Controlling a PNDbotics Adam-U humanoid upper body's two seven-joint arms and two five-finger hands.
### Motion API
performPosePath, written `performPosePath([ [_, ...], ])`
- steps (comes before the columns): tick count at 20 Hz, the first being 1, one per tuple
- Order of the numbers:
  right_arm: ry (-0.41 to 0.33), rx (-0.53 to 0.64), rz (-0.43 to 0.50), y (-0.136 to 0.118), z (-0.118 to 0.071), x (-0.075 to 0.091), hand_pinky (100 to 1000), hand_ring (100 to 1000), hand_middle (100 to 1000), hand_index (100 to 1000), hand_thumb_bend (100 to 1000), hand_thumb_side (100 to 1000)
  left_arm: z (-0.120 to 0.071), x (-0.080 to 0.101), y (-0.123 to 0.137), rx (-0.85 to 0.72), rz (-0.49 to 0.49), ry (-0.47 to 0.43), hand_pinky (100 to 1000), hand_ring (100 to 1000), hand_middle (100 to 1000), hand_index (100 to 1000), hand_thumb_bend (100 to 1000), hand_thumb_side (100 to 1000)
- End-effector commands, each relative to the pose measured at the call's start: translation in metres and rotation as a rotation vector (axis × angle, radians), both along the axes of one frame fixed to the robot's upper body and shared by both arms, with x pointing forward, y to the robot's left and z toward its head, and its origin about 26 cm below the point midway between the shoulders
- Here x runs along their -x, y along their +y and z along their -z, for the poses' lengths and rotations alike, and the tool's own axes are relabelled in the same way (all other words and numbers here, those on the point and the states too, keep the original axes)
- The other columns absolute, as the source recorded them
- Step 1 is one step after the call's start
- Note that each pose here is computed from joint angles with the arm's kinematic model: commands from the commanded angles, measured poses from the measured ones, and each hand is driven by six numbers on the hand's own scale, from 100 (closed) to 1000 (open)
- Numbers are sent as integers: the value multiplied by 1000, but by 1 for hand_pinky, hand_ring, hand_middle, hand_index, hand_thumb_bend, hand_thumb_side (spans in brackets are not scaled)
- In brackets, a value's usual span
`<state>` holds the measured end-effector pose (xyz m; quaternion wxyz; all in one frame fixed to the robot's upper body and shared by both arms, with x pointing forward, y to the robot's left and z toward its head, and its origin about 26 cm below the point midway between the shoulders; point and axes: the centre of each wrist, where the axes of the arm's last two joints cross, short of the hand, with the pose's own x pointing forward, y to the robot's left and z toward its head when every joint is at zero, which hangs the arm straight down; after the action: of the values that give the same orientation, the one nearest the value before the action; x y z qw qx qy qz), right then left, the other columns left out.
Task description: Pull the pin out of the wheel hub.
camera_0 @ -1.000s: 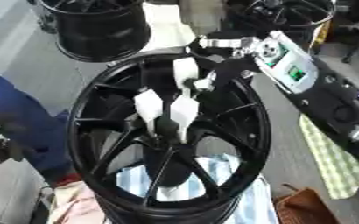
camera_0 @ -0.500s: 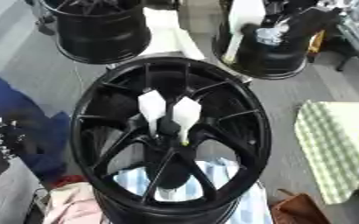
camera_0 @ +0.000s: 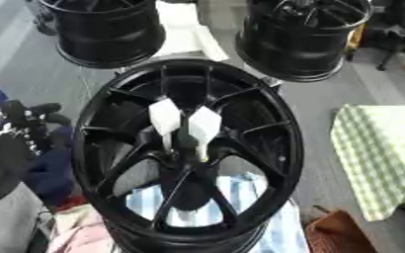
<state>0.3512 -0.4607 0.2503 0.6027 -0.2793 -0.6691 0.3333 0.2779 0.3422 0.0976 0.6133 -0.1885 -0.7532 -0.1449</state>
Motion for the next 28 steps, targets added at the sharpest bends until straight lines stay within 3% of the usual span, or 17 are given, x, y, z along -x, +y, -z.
performPosePath([
  [1, 6, -45, 179, -30, 14, 9, 917, 897, 952, 981, 381, 465, -11, 2, 6, -16, -42, -39, 684, 456, 658, 832, 100, 1000],
  [6, 126, -238, 423, -63, 91, 31, 867, 851, 917, 954, 351, 469, -10, 3, 7, -14, -54, -41, 685, 445, 659, 832, 100, 1000],
  [10, 229, -389, 622, -82, 157, 63, 790, 774, 845, 920, 273, 440, -8, 0, 0, -19, -8, -29, 685, 446, 660, 832, 100, 1000],
  [14, 169, -508, 683, -78, 193, 92, 765, 737, 807, 909, 202, 407, -6, -3, -7, -21, 49, -16, 686, 438, 660, 831, 100, 1000],
  [18, 130, -587, 643, -44, 225, 105, 751, 707, 770, 893, 163, 391, -2, -4, -13, -19, 94, -2, 686, 443, 661, 831, 100, 1000],
  [24, 31, -631, 458, 42, 244, 80, 748, 706, 766, 889, 157, 393, -1, -6, -18, -15, 124, 0, 687, 438, 662, 831, 100, 1000],
  [28, -28, -647, 353, 101, 255, 80, 745, 697, 753, 878, 156, 394, -1, -7, -18, -18, 127, 1, 687, 431, 662, 831, 100, 1000],
])
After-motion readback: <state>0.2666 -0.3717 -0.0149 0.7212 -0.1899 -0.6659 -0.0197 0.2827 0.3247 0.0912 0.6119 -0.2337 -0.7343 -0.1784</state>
